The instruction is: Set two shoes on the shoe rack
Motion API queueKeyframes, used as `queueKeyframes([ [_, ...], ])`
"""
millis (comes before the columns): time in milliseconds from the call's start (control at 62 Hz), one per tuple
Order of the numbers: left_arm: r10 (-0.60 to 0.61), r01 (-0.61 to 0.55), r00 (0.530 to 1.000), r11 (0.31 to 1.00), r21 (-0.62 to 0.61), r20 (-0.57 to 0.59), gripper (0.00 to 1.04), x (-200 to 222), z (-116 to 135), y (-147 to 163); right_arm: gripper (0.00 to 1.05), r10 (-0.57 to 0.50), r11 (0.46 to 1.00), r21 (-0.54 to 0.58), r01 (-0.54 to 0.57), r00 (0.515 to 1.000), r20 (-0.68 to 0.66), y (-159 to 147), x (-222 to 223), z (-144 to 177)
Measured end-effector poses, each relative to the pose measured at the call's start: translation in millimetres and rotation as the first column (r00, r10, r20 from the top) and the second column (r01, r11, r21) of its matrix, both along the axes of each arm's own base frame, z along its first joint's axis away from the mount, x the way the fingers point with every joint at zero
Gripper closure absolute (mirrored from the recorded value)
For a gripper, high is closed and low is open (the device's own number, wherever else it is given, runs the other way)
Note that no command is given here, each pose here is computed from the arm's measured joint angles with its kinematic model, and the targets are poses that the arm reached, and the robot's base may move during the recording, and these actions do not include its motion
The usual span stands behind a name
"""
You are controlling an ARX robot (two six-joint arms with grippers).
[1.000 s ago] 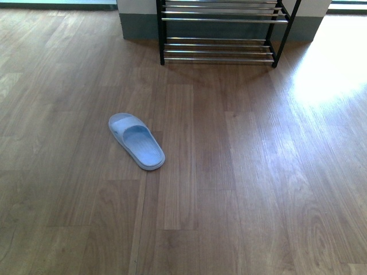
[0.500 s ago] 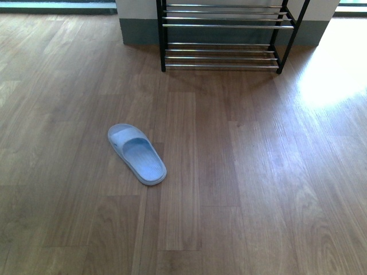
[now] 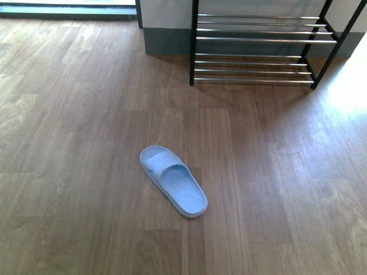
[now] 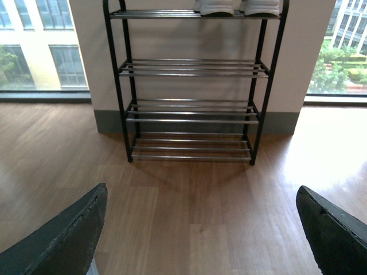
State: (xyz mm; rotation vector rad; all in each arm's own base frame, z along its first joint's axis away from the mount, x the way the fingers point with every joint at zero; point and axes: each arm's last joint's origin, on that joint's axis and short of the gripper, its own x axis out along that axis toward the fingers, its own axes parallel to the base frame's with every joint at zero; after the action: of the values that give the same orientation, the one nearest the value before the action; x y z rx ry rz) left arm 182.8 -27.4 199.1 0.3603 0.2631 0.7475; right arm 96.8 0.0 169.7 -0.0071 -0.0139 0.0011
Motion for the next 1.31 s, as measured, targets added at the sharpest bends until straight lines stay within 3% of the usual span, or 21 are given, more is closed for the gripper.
queueKeyframes([
  [774, 0.001, -0.001, 1.0, 1.0, 0.001, -0.001, 1.03, 0, 0, 0, 0.09, 0.003, 1.0, 0.0, -0.003, 1.0, 0.0, 0, 0, 0],
  [839, -0.002, 0.002, 1.0, 1.0, 0.001, -0.001, 1.03, 0, 0, 0, 0.09, 0.078, 0.994, -0.058, -0.088, 0.984, -0.157, 1, 1, -3],
  [935, -0.003, 0.003, 1.0, 1.0, 0.001, -0.002, 1.03, 0, 0, 0, 0.09, 0.138, 0.957, -0.186, -0.223, 0.914, -0.382, 8, 13, -21],
  [1145, -0.004, 0.004, 1.0, 1.0, 0.001, -0.002, 1.03, 0, 0, 0, 0.09, 0.167, 0.875, -0.341, -0.344, 0.874, -0.456, 18, 58, -42],
  [1306, -0.003, 0.003, 1.0, 1.0, 0.001, -0.002, 1.03, 0, 0, 0, 0.09, 0.135, 0.825, -0.417, -0.38, 0.851, -0.507, 24, 110, -82],
])
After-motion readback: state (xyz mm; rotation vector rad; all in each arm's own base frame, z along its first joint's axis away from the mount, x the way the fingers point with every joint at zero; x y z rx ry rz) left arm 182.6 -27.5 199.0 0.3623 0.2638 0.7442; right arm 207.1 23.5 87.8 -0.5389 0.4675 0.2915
